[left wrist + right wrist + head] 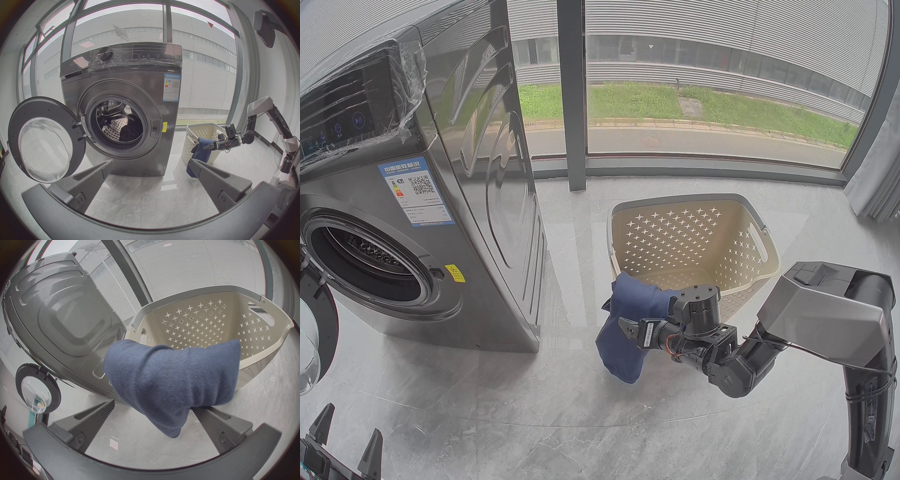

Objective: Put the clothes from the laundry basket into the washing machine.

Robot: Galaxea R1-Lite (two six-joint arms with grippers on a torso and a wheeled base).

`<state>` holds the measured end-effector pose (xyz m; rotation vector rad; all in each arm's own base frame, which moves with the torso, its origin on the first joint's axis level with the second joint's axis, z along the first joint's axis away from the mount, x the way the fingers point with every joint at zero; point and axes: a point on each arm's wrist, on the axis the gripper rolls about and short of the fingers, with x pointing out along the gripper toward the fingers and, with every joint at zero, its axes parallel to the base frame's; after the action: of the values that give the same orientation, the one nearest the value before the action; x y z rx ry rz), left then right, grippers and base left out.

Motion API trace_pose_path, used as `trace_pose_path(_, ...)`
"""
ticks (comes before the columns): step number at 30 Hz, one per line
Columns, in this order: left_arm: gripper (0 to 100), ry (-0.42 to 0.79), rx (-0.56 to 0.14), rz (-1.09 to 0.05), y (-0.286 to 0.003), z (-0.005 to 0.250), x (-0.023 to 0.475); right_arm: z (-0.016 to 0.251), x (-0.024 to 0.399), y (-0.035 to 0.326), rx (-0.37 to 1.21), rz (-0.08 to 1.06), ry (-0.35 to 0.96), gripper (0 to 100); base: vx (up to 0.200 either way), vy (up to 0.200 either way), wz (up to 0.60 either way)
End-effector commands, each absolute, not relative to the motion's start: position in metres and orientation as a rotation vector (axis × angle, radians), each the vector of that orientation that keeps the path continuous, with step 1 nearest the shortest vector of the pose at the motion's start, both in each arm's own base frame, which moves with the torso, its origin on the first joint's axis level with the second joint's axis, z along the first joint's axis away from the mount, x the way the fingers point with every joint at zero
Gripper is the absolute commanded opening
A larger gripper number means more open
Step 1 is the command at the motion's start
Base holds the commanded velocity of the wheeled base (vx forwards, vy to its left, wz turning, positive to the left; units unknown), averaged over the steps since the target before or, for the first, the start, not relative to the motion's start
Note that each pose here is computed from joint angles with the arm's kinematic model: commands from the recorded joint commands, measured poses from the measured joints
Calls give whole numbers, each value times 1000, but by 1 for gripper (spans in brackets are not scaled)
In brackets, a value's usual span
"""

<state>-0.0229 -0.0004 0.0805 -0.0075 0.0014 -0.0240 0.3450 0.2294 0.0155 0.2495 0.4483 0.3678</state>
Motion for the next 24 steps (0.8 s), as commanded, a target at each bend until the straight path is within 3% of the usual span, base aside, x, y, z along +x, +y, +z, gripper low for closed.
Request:
trace_pose_path(1,100,6,-8,-25,0,75,-23,12,348,231,254,369,445,100,0,0,0)
trace_pose_path(3,100,6,-6,-25,0,75,-23,13,349,232,262,373,423,100,0,0,0)
trace_pose_path(4,100,6,-6,-25,0,75,-23,14,350,232,268,376,411,0,0,0,0)
trace_pose_path(17,100,6,-6,-25,0,75,-23,13,339,231,269,387,415,0,0,0,0)
trace_pose_path(24,100,6,-8,-25,0,75,-23,53,306,226,281,437,377,0,0,0,0)
